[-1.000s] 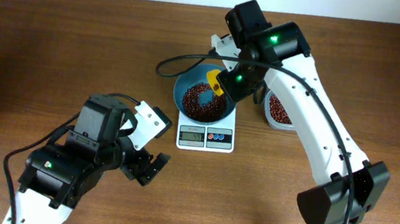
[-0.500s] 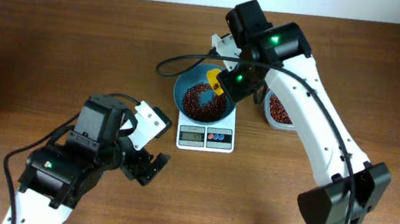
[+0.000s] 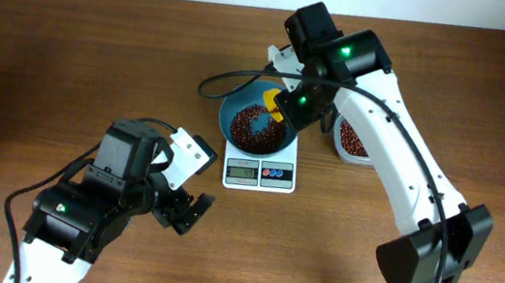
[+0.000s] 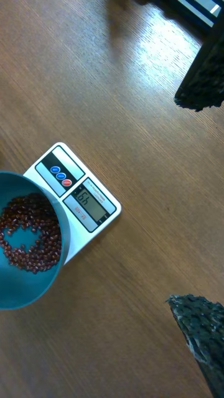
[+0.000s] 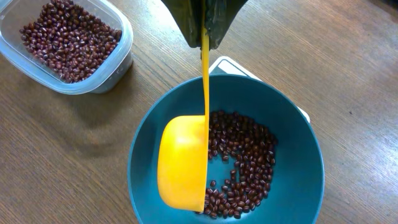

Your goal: Scoop item into bowl and weigh 50g on scale

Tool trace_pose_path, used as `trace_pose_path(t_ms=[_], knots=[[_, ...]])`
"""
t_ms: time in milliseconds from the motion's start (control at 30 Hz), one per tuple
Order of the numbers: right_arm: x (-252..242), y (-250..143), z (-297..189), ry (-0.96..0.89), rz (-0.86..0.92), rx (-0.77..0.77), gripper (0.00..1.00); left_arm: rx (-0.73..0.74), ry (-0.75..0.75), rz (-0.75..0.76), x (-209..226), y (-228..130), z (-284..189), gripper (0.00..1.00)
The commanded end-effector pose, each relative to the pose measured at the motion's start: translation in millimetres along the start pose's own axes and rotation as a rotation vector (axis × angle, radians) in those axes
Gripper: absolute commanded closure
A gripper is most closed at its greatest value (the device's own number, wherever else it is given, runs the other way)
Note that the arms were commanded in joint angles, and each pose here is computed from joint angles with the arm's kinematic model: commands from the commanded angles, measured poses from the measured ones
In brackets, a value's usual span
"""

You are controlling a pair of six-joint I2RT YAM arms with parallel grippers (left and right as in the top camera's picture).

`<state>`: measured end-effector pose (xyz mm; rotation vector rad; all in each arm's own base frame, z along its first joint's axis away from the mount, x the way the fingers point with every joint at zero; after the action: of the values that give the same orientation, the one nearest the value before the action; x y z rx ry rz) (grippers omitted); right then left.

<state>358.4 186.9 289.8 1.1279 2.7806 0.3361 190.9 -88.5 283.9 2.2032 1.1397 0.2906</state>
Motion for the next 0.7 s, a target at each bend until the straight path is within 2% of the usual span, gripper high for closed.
trace_pose_path(t_ms=[0,667], knots=[[3.0,-0.7,-15.1,0.013,0.007,-0.05,0.96,-0.006,-0.016,0.022,-1.6,1.0,-0.3,0.01],[3.2,-0.7,-16.8,0.012,0.006,-0.055,0.96,-0.006,-0.016,0.022,-1.6,1.0,-0.3,0.01]])
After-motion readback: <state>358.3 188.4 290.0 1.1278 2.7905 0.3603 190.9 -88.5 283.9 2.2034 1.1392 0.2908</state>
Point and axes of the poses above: each gripper's point midway between its finger pads, its own z axis out along the fingers, its own x axis along the line the jaws close on, y = z × x, the point moved 10 cm from there along -z, back along the fingers, and after that the axes turned 8 degrees about -z, right-handed, at the moved point
